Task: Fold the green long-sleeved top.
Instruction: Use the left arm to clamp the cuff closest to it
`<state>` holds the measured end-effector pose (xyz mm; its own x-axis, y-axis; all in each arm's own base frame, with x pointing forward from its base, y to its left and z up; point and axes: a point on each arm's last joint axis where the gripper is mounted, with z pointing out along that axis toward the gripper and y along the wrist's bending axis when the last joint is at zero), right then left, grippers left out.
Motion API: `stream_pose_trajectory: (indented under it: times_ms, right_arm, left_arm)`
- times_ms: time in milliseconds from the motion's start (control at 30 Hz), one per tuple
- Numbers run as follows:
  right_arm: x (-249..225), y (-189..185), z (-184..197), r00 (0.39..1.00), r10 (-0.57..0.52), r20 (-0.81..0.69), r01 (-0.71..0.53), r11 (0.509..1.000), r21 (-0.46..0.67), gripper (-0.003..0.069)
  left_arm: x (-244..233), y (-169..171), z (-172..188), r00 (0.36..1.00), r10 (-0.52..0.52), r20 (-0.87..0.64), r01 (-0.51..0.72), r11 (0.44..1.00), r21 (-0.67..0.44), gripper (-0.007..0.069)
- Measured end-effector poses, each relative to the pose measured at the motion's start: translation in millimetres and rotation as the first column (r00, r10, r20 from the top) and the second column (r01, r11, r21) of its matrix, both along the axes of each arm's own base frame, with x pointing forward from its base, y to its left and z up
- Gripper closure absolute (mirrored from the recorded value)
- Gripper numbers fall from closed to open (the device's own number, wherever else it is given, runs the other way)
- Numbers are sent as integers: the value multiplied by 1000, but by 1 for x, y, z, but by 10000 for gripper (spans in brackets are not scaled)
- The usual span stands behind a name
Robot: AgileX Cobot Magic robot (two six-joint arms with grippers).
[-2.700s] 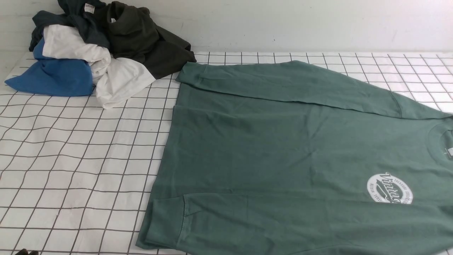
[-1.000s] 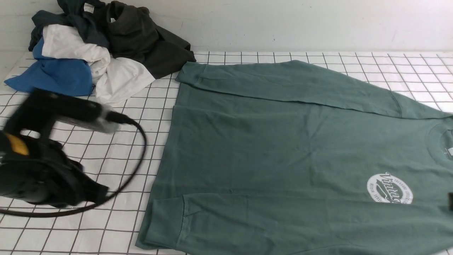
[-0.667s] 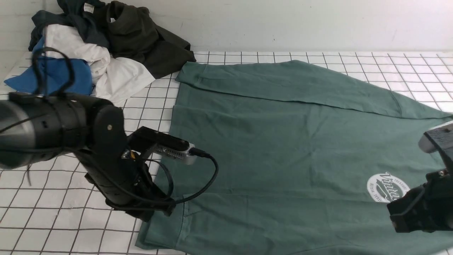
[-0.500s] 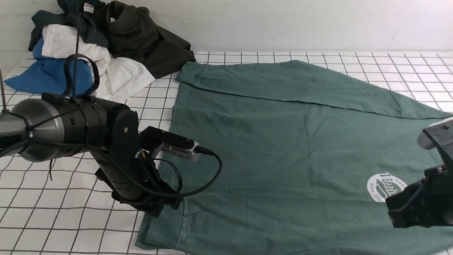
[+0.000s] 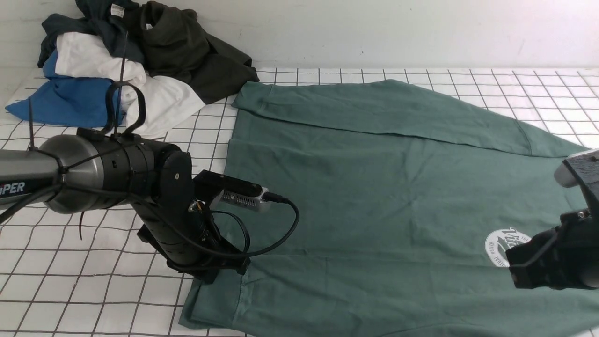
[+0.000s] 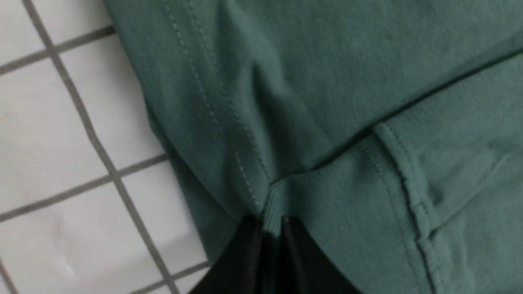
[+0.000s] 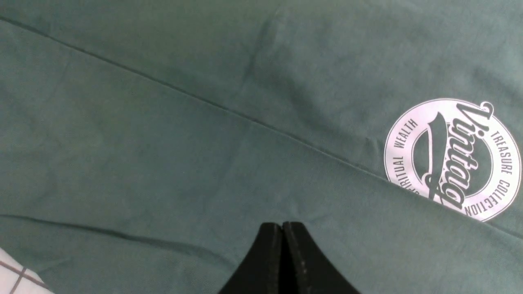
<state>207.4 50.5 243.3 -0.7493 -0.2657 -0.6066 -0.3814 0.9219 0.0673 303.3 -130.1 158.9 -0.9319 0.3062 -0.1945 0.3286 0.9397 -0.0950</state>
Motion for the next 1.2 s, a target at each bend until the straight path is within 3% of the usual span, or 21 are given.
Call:
stream_pose_trajectory:
  times_ms: [300,467,633,700,867,1200]
  right_arm:
    - [0,0,0,1000,0,1,0,1000,0,669]
    - [0,0,0,1000,2,2,-2,1000,-1,669]
    - [0,0,0,1000,1,2,-1,1000,0,669]
    - [0,0,0,1000,1,1,-1,1000,0,669]
    - [-1,0,0,1000,5,-8,-5,1000,0,669]
    - [0,3,1,1000,-18,-8,18,999,51,669]
  left_arm:
    - [-11,4,59,987,-6,161,16,998,-61,610]
    - [-4,2,111,933,-110,342,137,989,-56,610]
    - [17,-5,133,892,-155,425,184,982,-29,610]
    - [21,-7,132,910,-154,384,177,984,-25,610]
    - [8,-3,102,985,-165,55,164,986,24,610]
    - [-4,9,64,983,-149,-103,162,978,133,610]
